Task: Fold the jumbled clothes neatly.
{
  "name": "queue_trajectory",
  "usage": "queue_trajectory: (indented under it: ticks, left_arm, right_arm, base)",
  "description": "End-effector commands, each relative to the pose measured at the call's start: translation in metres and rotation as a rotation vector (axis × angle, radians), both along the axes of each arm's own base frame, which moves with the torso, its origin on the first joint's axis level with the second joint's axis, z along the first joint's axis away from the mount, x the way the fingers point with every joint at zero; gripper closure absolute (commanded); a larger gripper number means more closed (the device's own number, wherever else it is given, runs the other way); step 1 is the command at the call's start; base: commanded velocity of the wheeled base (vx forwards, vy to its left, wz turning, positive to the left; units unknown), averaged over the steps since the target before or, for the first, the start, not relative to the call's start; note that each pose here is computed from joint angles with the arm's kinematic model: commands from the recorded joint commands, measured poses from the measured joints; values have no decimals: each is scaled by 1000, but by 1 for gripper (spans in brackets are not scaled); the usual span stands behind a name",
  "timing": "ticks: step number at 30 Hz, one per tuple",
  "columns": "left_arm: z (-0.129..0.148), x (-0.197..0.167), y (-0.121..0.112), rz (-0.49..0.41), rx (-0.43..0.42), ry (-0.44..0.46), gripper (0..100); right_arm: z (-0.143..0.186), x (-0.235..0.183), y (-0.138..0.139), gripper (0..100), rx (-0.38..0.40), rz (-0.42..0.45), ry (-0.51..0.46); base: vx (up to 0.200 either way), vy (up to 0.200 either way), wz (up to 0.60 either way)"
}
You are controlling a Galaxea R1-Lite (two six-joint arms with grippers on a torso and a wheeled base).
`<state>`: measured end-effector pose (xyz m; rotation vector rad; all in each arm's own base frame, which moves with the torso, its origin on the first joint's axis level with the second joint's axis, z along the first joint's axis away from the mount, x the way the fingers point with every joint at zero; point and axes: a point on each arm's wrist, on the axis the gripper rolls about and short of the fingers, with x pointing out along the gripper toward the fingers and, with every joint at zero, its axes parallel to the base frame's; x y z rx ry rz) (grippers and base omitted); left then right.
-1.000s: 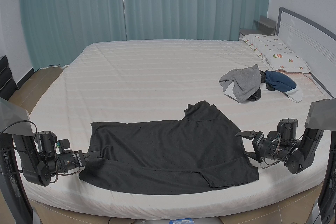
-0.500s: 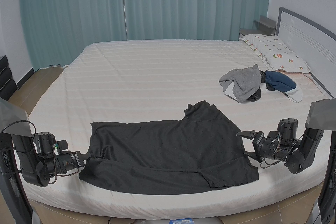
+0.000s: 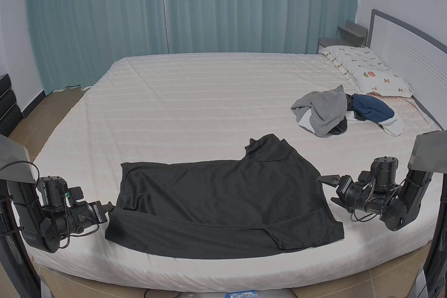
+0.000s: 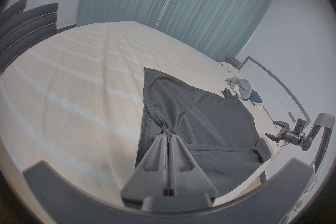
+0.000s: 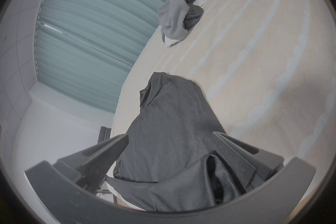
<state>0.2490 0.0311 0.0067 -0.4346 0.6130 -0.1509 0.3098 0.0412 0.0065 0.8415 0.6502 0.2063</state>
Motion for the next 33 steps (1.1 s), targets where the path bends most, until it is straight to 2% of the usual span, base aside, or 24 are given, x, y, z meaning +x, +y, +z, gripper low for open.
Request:
queue_trajectory:
  ticks: [1,10,24,25,28,33]
  left_arm:
    - [10,-9,-2,30,-32,-5,100]
    - [11,-9,-2,38,-49,-4,100]
    - [10,-10,-3,38,-51,1,100]
    - [10,-10,-3,38,-51,3,100]
    - [10,-10,-3,38,-51,3,100]
    - [10,-11,-3,38,-52,7,100]
  right_arm:
    - [-3,0,4,0,-47,43,-16]
    - [-25,4,11,0,-133,130,-16]
    - [-41,5,13,0,-109,184,21]
    - [-42,4,13,100,-108,185,24]
    - [-45,4,13,100,-113,187,39]
    - [-55,-2,2,100,-194,213,35]
  base:
    - [0,0,0]
    - [0,0,0]
    - [0,0,0]
    - [0,0,0]
    - [0,0,0]
    - [0,0,0]
